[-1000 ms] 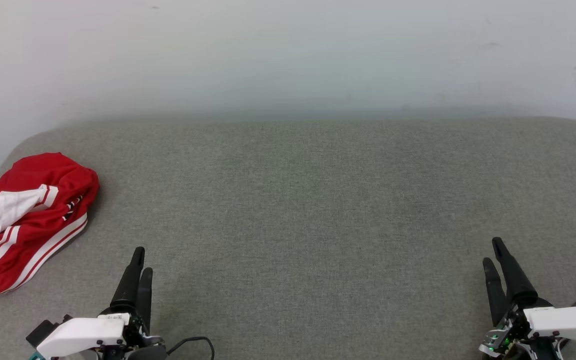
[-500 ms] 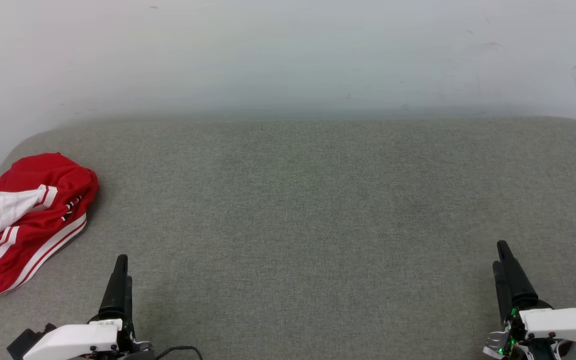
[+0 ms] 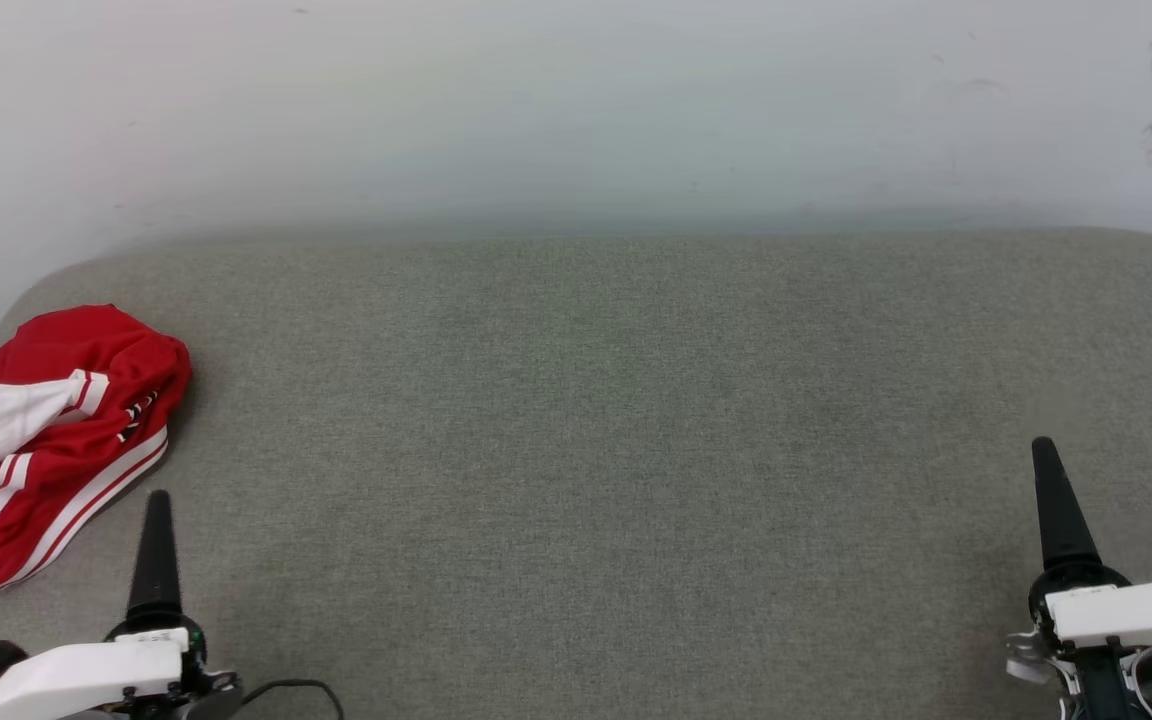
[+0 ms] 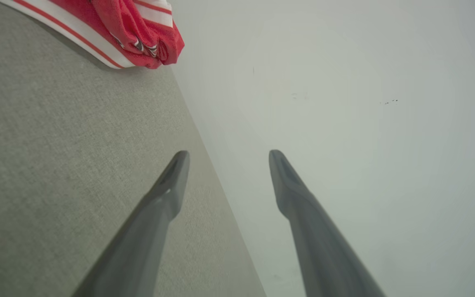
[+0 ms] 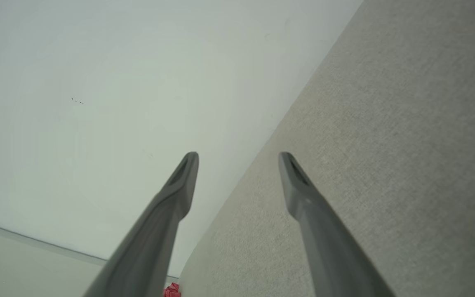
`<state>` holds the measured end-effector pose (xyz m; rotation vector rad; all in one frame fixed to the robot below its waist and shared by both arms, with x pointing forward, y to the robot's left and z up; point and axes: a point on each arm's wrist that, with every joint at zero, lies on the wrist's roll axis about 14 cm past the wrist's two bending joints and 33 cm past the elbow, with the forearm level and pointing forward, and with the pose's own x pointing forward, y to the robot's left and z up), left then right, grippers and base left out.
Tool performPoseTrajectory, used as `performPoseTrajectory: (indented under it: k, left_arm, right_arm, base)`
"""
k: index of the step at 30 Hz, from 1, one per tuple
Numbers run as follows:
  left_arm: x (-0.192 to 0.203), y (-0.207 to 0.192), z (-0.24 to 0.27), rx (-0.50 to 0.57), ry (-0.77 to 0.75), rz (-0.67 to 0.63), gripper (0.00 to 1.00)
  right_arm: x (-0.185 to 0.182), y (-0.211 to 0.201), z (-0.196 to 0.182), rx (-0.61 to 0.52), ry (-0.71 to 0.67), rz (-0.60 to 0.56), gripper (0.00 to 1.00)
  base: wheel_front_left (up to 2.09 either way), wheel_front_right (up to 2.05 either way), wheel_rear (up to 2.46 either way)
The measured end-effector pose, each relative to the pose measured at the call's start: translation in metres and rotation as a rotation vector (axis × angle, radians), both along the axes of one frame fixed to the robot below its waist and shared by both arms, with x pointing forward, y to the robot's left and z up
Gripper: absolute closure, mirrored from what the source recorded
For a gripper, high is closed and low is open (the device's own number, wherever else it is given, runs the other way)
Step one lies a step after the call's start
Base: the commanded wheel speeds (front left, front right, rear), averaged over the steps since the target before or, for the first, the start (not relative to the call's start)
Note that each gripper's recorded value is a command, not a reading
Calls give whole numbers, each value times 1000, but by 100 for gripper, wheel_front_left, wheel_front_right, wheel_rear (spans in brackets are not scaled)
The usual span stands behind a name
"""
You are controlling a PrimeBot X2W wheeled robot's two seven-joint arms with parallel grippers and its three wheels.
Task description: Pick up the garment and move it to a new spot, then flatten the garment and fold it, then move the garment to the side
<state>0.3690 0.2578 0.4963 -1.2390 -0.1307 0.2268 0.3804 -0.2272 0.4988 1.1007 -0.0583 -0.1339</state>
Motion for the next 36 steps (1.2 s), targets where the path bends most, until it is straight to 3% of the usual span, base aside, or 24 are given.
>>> performPoseTrajectory:
  k: [5,12,23,36]
  left_arm:
    - [-2,18,9,99,-4,54,0]
    - [3,13,40,264,-68,48,0]
    - [9,-24,73,556,-120,-21,0]
    - [7,-78,67,874,-89,-126,0]
  right_arm:
    - [6,-2,26,-166,-59,-2,0]
    - [10,4,54,-400,-123,4,0]
    - [13,36,83,-717,-210,55,0]
    - [11,55,79,-956,-217,93,0]
  base:
    - [0,0,0]
    - [0,0,0]
    - [0,0,0]
    - [0,0,0]
